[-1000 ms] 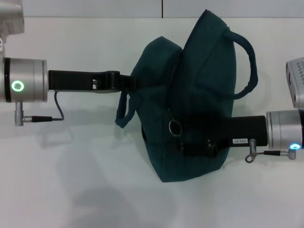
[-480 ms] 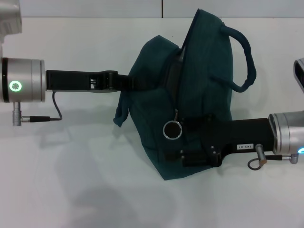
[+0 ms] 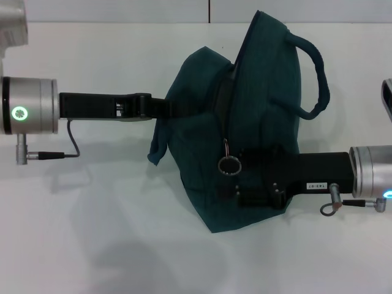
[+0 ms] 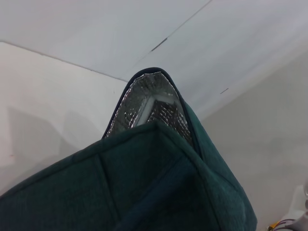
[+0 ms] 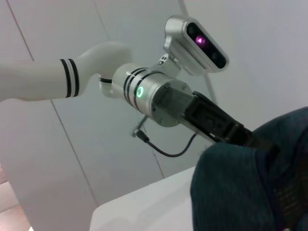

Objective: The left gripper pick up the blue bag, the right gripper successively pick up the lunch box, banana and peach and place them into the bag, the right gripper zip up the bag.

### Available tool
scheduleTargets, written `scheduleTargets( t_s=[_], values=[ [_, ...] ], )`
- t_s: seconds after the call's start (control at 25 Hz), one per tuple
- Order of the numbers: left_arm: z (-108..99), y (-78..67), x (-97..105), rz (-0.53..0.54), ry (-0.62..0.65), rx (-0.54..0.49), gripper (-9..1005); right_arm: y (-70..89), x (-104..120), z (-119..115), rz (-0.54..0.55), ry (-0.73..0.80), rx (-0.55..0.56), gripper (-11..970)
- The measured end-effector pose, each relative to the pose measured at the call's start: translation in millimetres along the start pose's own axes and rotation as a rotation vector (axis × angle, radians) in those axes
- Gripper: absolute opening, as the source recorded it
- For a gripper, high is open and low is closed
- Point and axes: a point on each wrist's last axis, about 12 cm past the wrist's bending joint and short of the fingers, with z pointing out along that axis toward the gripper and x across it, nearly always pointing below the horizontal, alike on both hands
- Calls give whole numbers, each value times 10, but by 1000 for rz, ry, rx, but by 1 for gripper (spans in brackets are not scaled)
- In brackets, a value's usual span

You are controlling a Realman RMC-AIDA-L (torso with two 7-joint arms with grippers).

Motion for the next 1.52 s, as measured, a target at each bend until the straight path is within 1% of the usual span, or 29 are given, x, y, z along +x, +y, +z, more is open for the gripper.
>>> scheduleTargets(
  t_s=[0.08,0.28,0.52,0.88,1.04,1.32,1.52],
  values=[
    [0,0,6,-1,0,1,55,-4,12,-8,5,-4,12,616],
    [0,-5,19,-2,5,7,55,-16,53,-40,23,-18,50,499],
    [8,-15,25,-2,7,17,56,-34,71,-59,31,-24,77,263],
    [3,-16,24,-3,2,19,56,-39,145,-102,51,-27,122,105],
    [1,-16,25,-3,1,19,56,-39,152,-107,53,-27,125,30],
    [-3,-19,16,-1,-5,22,56,-25,180,-147,64,-43,141,17],
    [-9,-22,14,11,-5,24,57,29,214,-260,37,-130,179,17]
  ],
)
